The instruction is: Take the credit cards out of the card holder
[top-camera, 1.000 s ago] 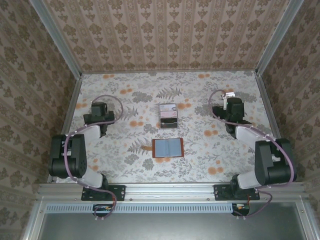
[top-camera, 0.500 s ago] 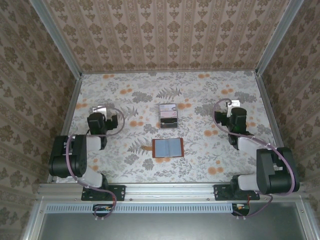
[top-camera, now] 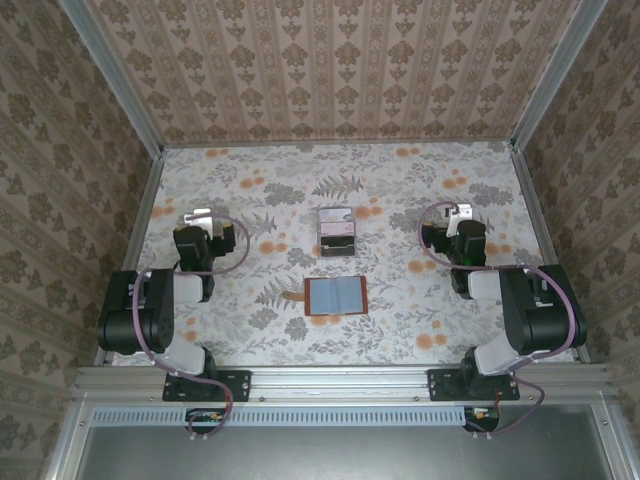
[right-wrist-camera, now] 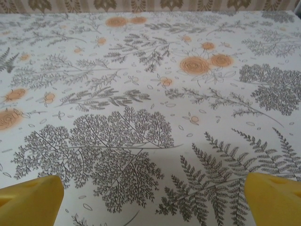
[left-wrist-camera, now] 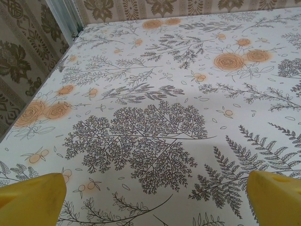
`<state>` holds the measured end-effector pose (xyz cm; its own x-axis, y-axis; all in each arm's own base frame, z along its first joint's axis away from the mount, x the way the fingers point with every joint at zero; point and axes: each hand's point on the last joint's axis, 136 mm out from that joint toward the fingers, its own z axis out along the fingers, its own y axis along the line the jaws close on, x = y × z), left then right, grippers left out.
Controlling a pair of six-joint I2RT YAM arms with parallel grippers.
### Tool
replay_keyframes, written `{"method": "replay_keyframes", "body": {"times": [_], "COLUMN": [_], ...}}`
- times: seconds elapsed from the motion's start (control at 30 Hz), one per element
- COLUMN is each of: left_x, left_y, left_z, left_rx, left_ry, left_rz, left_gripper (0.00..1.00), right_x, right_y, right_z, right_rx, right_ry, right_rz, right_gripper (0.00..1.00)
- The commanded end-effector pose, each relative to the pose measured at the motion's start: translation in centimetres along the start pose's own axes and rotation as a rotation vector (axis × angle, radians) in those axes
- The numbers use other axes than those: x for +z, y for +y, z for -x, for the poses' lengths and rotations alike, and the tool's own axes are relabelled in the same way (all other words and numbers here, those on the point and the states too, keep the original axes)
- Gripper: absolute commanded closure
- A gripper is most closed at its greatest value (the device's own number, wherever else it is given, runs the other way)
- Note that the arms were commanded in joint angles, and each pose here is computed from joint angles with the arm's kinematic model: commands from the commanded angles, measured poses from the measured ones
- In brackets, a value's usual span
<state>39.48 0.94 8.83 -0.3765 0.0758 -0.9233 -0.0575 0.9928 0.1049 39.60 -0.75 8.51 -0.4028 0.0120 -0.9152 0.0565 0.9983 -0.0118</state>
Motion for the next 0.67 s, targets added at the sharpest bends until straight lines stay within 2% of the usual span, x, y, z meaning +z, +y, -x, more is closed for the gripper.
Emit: {"method": "replay_keyframes", "body": {"times": [0.0,0.53,0.63], "left_x": [0.13,0.00,-0.01], "left_y": [-0.42,-0.43,-0.40], "left_z": [0.75,0.78,0.75], "left_rx": [0.017,0.017,0.017], "left_ry": [-0.030,-0.035,-0.035], "left_rz": [-0.014,-0.014,-0.014], "left_gripper": [0.00,0.00,0.00], "right_x": [0.00,0.14,-0.68], "right_y": [0.42,0.46,0.74], "right_z": [1.21,1.17,1.24], "right_rx": [0.013,0.016,0.010], "right_ry": [-0.053,-0.046,-0.083], "right_rz": [0.016,0.022,0.040], "right_gripper": [0.00,0.00,0.00]}}
